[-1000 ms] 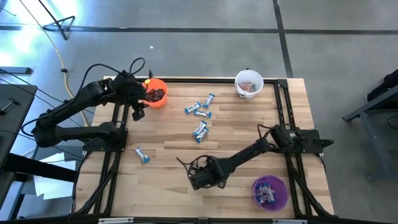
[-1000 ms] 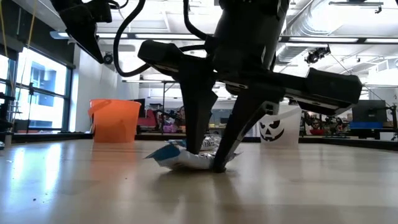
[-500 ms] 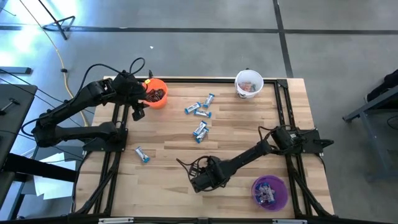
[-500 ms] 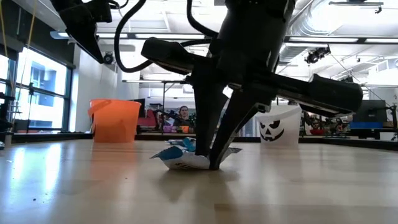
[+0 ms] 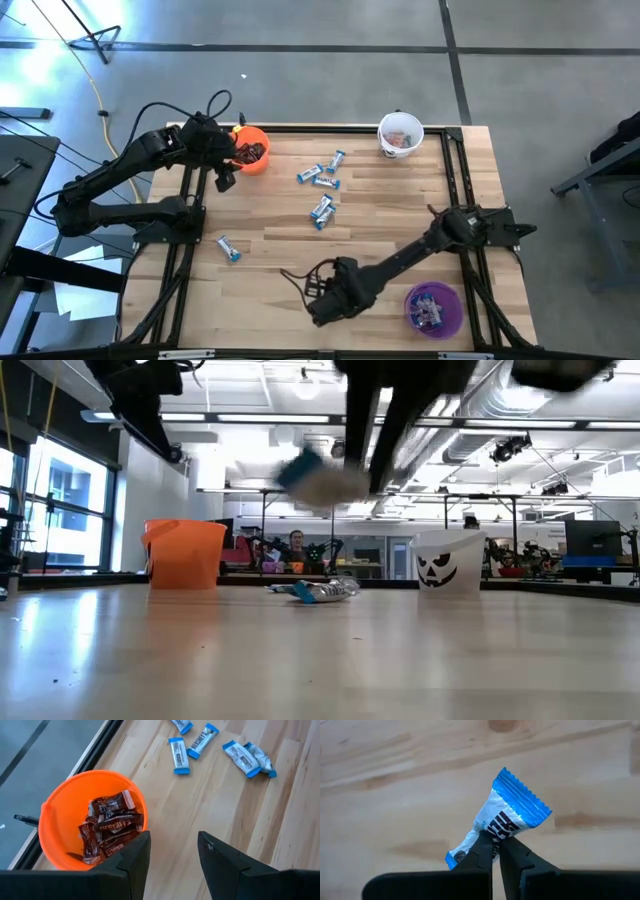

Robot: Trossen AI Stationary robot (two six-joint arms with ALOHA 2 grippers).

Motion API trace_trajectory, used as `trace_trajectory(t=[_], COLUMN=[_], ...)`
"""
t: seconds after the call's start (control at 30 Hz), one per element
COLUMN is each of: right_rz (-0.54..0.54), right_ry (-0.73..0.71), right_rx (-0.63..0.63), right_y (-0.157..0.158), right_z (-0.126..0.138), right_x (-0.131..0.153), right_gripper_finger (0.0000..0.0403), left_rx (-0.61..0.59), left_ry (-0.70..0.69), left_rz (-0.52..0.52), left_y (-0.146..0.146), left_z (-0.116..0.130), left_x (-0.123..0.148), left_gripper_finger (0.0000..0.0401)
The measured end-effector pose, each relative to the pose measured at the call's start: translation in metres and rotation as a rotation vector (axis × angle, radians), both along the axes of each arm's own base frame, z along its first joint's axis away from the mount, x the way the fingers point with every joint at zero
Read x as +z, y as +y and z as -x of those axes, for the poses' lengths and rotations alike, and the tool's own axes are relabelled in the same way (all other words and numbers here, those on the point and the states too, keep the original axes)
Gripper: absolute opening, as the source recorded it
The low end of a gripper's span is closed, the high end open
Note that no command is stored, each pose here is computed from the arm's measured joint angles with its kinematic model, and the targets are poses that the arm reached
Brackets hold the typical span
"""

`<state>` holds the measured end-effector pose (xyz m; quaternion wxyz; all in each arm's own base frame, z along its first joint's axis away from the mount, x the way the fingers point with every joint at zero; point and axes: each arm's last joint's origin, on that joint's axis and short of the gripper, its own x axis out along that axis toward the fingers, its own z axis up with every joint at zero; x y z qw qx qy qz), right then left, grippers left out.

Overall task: Sort candy
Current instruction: Put the white chocolate into the violet bucket

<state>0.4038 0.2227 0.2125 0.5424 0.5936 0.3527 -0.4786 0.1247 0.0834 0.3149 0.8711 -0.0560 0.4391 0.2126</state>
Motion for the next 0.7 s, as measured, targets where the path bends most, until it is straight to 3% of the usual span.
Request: trace_trajectory(t=[0.2,0.37,0.5,0.7], right_rz=[0.008,0.027,0.002,-0.09], right_ry=[0.001,0.037,0.081,0.111], right_rx=[0.064,0.085,0.087,0.166], right_y=[0.013,0.02,0.027,0.044], right_z=[0.013,0.041,0.071,0.094], right_x=[0.049,0.09,0.106,0.118], right_gripper_finger=[0.0,0.0,0.0,0.0], left_rx=[0.032,0.054,0.076,0.108], left_ry=[-0.021,-0.031,-0.041,-0.061], left_rz=[0.015,0.031,0.046,0.078], left_y=[0.0,0.0,0.0,0.0], left_z=[-0.001,-0.001,-0.001,-0.001], left_x=[0.001,0.001,0.001,0.001], left_gripper_finger=[0.0152,0.0152,0.0152,0.0152])
